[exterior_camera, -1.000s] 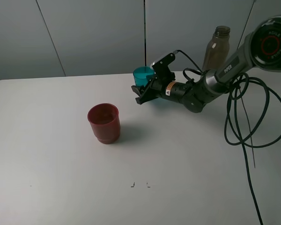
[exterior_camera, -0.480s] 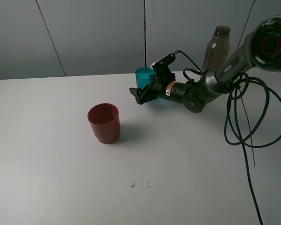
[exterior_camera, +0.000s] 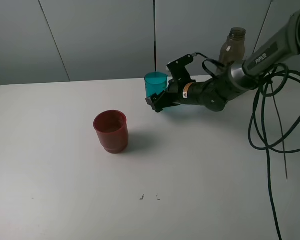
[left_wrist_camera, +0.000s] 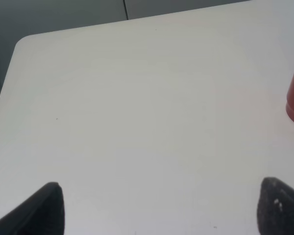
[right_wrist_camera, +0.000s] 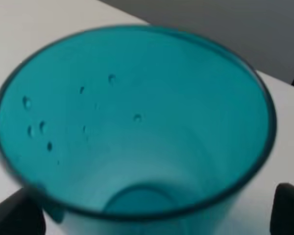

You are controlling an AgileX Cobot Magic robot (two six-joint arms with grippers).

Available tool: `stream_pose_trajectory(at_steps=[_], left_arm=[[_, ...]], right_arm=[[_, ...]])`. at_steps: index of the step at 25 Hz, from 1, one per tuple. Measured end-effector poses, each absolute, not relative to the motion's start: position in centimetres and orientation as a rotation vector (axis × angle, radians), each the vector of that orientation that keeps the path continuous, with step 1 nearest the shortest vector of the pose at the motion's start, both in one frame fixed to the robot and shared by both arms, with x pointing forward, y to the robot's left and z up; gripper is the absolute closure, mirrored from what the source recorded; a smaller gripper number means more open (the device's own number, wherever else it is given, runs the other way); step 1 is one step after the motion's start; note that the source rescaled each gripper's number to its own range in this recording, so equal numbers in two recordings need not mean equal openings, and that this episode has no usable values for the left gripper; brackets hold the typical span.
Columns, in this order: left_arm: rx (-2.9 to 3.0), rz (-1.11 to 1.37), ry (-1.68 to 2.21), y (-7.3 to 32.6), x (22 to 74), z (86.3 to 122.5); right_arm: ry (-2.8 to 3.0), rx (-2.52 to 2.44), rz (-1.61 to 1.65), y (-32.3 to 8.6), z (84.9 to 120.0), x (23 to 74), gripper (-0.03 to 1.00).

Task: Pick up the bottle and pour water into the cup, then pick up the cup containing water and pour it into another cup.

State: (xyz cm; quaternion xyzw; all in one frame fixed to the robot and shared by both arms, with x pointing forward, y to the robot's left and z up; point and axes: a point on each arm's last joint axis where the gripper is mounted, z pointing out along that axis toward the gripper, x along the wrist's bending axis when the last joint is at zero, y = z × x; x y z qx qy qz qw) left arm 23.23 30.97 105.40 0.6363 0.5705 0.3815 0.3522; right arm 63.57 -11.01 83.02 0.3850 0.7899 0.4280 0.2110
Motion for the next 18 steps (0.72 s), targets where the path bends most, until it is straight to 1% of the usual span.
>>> stream_pose_trajectory(at_steps=[4,8,12,14,18], left_arm=[[1.646,0.987,1.476,31.0,23.2,105.4],[1.646,0.987,1.476,31.0,23.2,105.4],[1.646,0.987,1.476,31.0,23.2,105.4],[1.646,0.987,1.476,31.0,23.2,105.4],[1.646,0.987,1.476,31.0,23.2,105.4]], right_arm=[[2.256,1.099,1.103,-12.4,84.4,60.8,-0.03],[2.306,1.140,0.949,-14.2,87.1,57.9,-0.03],[2.264,1.301,0.739,-16.7,92.1,55.5,-0.03],[2.234,1.367,0.670,-17.8,95.4,54.1,-0.03],[2.273,1.413,0.554,-19.7,100.6,50.3,-0.03]])
